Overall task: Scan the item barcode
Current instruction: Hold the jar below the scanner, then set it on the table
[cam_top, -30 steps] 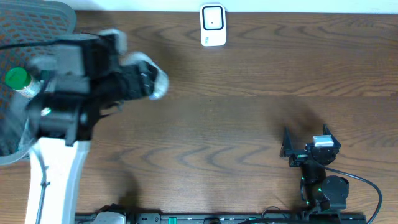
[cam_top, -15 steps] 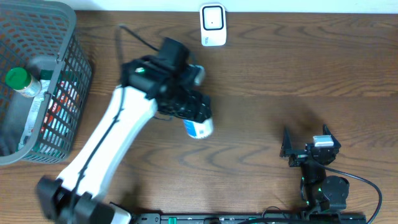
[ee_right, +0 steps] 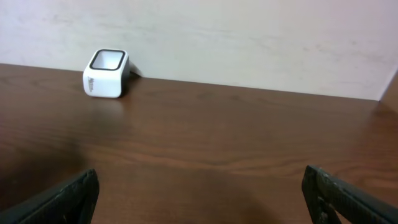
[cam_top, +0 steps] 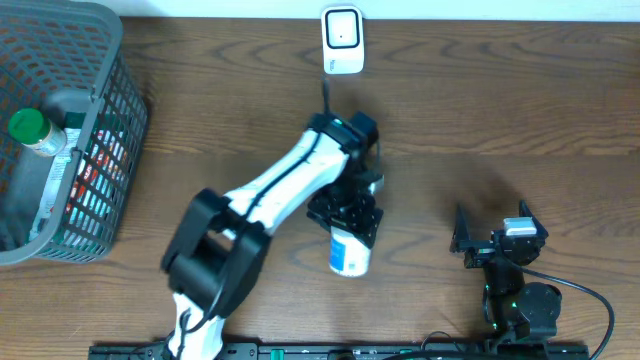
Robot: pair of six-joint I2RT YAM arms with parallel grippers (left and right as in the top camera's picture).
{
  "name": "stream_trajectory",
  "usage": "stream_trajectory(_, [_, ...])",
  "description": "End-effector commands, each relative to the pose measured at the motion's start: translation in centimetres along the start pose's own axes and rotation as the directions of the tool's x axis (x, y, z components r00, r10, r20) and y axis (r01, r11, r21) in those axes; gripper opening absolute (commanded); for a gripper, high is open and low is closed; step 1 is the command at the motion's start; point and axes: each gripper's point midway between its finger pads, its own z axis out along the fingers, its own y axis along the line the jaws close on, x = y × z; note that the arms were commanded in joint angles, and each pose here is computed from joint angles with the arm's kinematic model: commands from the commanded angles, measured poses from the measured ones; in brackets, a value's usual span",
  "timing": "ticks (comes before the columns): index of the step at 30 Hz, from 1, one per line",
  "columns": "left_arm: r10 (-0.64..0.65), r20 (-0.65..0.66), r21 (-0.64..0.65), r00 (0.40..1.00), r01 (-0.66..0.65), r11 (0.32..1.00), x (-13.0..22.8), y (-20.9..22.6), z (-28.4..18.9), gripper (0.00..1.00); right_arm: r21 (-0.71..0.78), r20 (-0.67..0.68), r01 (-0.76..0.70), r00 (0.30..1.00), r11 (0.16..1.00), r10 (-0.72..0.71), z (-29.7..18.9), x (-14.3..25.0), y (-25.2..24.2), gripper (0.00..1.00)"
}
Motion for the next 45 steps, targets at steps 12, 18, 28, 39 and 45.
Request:
stream_trajectory(12, [0.045,-0.024,0.011,0.999,-0.045,0.999,-1.6,0.2,3.0,0.88,0.002,0.001,-0.011,1.0,1.0,0.011,0.0,0.0,0.0,0.99])
stream_trajectory(18, [0.058,-0.001,0.011,0.998,-0.058,0.998,-2.2,0.2,3.0,0.94,0.002,0.001,-0.012,1.0,1.0,0.012,0.0,0.0,0.0,0.99])
stream_trajectory(28, [0.064,0.012,0.008,0.998,-0.064,0.998,-2.4,0.1,3.0,0.96,0.002,0.001,-0.011,1.0,1.0,0.011,0.0,0.0,0.0,0.99])
stream_trajectory(39, [0.068,0.058,0.011,0.996,-0.069,0.998,-3.5,-0.2,1.3,0.96,0.002,0.001,-0.012,1.0,1.0,0.012,0.0,0.0,0.0,0.99])
stream_trajectory(45, [0.03,0.092,0.02,0.995,-0.032,0.999,-4.3,0.7,0.1,0.96,0.002,0.001,-0.012,1.0,1.0,0.012,0.0,0.0,0.0,0.99])
